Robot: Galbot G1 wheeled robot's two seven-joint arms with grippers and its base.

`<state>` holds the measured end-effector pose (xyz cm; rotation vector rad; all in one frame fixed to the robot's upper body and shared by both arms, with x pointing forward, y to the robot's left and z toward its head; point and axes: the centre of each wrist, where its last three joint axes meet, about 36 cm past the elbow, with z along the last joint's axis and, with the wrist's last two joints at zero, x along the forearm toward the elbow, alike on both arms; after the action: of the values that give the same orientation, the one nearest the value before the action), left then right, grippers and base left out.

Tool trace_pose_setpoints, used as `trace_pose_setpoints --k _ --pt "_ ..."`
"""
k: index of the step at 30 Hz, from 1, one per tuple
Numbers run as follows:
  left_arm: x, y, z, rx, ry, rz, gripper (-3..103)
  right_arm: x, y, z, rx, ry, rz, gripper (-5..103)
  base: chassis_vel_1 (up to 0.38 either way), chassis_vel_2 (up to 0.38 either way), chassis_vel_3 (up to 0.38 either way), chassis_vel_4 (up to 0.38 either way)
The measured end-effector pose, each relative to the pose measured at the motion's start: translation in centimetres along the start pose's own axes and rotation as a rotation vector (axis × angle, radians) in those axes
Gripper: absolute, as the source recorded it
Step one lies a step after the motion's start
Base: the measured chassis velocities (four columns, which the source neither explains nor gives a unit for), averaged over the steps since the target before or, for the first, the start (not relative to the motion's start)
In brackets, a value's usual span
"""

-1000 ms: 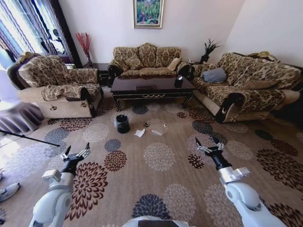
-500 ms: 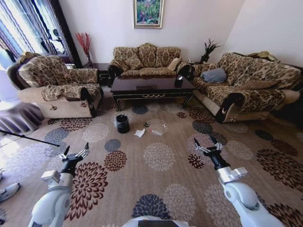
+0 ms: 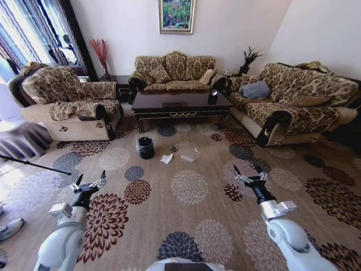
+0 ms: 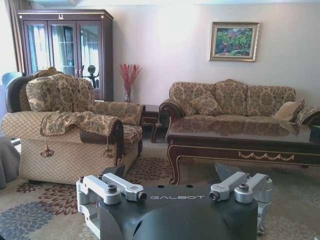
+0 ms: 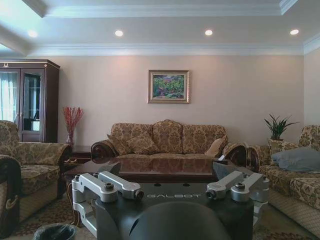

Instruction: Move to the front of the table and pick up the trash from the floor, then place it into the trash bin.

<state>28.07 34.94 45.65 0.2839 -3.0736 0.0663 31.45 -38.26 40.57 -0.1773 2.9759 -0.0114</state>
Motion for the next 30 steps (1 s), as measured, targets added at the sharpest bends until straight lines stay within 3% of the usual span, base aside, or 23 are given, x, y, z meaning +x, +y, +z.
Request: trace_pose_setpoints --k 30 --pt "-0.4 0.1 0.7 -0.005 0.020 -0.021 100 -0.4 0.0 1.7 -0.016 -0.038 0.059 100 0.000 0.000 0.000 0.000"
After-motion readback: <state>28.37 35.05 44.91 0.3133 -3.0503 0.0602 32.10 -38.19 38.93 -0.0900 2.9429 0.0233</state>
